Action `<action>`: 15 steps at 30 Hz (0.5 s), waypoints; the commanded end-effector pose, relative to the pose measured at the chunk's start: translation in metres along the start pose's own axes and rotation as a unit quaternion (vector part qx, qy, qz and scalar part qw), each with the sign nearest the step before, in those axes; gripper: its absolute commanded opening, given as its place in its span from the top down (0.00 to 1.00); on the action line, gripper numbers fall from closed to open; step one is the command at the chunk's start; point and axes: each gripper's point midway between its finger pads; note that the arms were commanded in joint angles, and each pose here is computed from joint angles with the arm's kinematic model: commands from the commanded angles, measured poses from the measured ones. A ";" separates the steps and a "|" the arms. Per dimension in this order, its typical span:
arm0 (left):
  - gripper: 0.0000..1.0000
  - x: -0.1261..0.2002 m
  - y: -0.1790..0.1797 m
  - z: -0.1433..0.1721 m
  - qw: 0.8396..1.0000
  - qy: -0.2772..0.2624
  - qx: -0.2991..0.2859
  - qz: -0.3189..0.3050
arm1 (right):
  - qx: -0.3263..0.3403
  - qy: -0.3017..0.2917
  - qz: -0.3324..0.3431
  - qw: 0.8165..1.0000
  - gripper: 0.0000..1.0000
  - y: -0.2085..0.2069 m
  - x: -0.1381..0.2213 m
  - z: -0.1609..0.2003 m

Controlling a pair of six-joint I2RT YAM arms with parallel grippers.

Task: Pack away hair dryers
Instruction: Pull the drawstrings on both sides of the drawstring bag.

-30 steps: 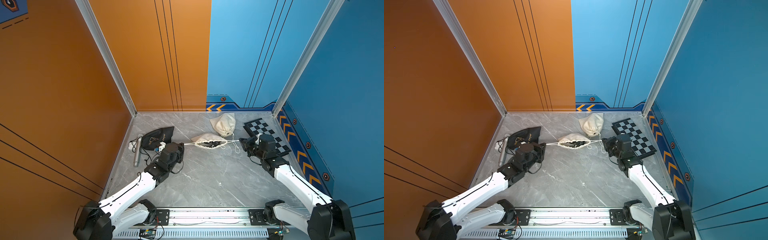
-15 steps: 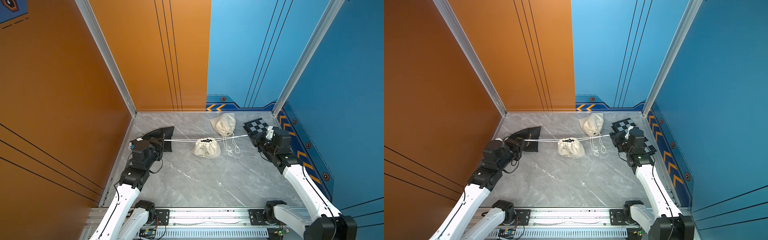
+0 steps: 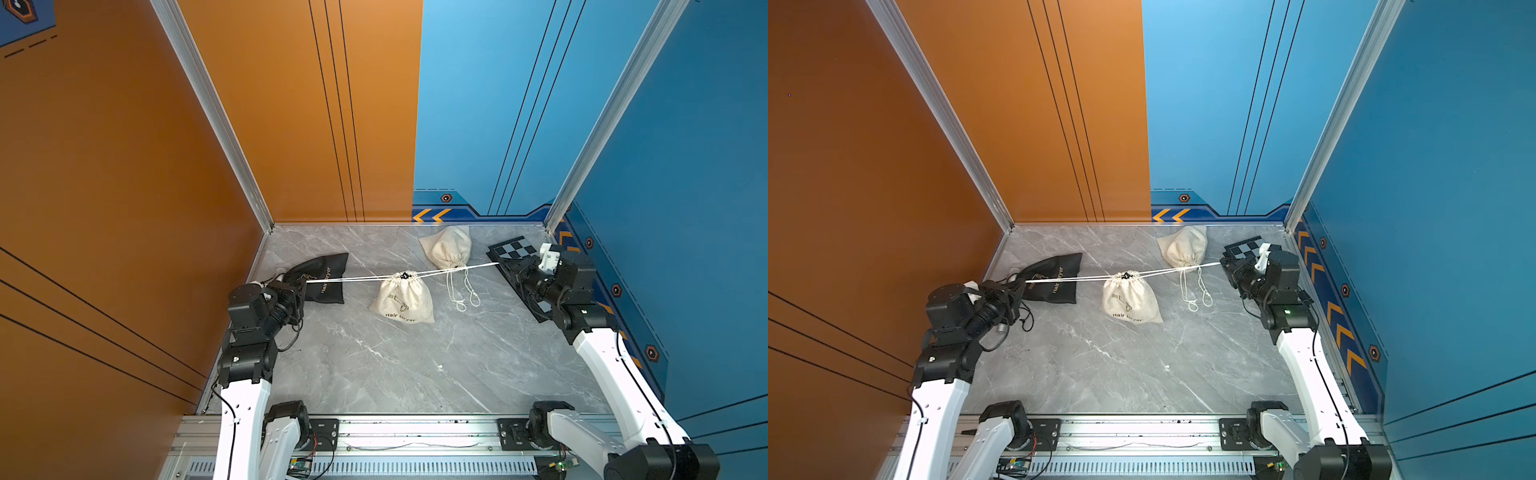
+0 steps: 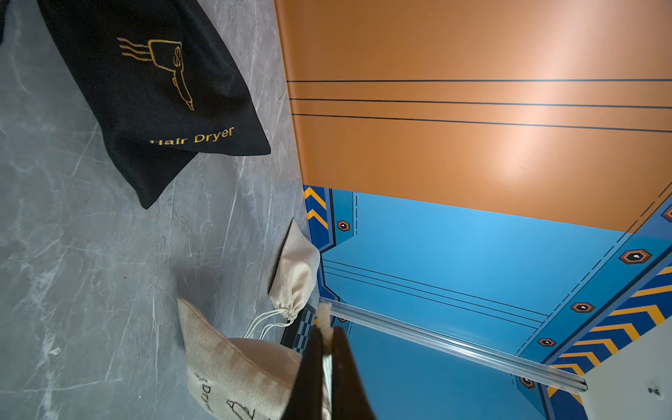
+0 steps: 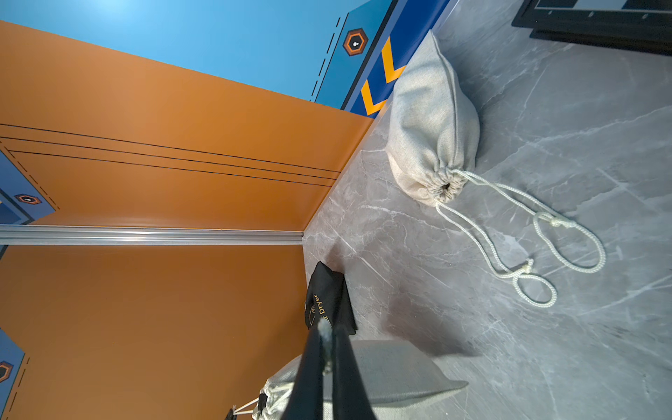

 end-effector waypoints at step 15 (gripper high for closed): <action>1.00 -0.055 -0.088 -0.067 0.993 -0.097 -0.021 0.070 | 0.005 -0.136 -0.049 0.989 1.00 0.080 -0.053 -0.111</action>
Point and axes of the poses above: each gripper's point midway between its finger pads, its own x axis back along the fingers, its own y axis along the line the jaws close on, z = x × y, and after that the axes turned 4 degrees about x, right-handed
